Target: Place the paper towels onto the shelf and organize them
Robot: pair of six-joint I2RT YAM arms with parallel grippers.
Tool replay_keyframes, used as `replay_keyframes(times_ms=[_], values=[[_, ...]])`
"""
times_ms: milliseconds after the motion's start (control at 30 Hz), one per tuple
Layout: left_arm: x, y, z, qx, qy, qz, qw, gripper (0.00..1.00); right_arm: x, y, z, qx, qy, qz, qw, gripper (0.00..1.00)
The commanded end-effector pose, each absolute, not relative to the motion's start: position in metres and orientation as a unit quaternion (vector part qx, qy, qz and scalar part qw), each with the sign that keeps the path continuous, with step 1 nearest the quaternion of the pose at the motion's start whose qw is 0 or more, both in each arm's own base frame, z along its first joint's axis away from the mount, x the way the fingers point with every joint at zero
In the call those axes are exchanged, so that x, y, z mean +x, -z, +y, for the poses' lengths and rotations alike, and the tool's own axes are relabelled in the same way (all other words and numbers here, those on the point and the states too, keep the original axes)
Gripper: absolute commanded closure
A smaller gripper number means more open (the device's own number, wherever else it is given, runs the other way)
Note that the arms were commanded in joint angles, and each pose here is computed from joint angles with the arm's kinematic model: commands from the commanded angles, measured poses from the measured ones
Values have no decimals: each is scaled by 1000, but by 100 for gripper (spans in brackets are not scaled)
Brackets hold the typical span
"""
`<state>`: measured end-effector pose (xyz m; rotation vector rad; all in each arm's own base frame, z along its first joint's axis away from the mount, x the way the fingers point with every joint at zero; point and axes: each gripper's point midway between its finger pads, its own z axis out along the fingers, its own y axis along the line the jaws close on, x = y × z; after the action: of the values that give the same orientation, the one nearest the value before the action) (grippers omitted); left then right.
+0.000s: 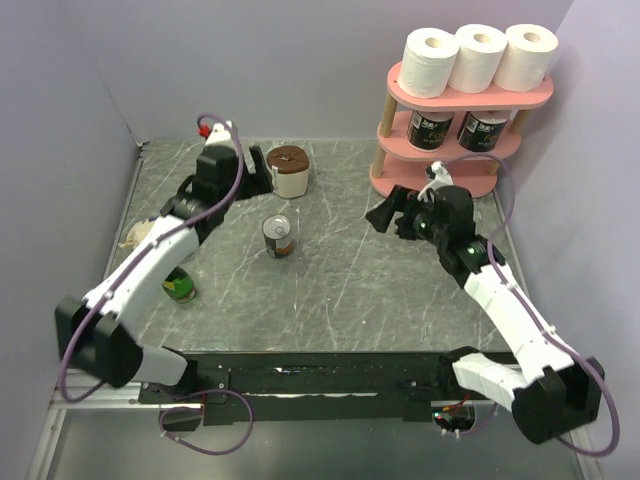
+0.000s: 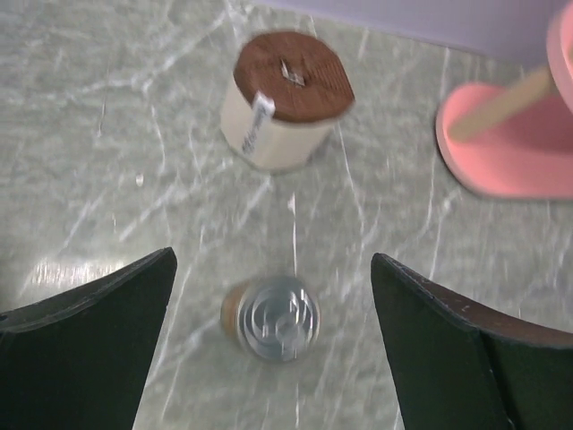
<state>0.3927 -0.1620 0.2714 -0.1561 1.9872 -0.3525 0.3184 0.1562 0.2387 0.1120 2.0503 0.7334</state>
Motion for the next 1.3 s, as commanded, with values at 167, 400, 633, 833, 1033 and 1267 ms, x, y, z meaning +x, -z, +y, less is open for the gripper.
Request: replay_keyframes(times_ms=[167,400,633,833,1033,1267], values=[[496,-252,-192,-80,176,854,483,2,281,-265,145,-7,-296,798,525,0],[543,-214,-197,-92,151,874,452,5,273,-276,148,-17,-314,783,536,1],[573,-192,-196,-103,141,875,451,5,276,-276,151,-20,-319,781,536,0],[584,-182,-191,-90,125,876,458,7,277,-275,156,-20,-332,781,529,0],[578,-236,-200,1,126,841,526,7,278,-272,157,-21,-332,783,526,1],[564,-254,-251,113,157,824,532,6,277,-271,155,-19,-327,787,523,0]])
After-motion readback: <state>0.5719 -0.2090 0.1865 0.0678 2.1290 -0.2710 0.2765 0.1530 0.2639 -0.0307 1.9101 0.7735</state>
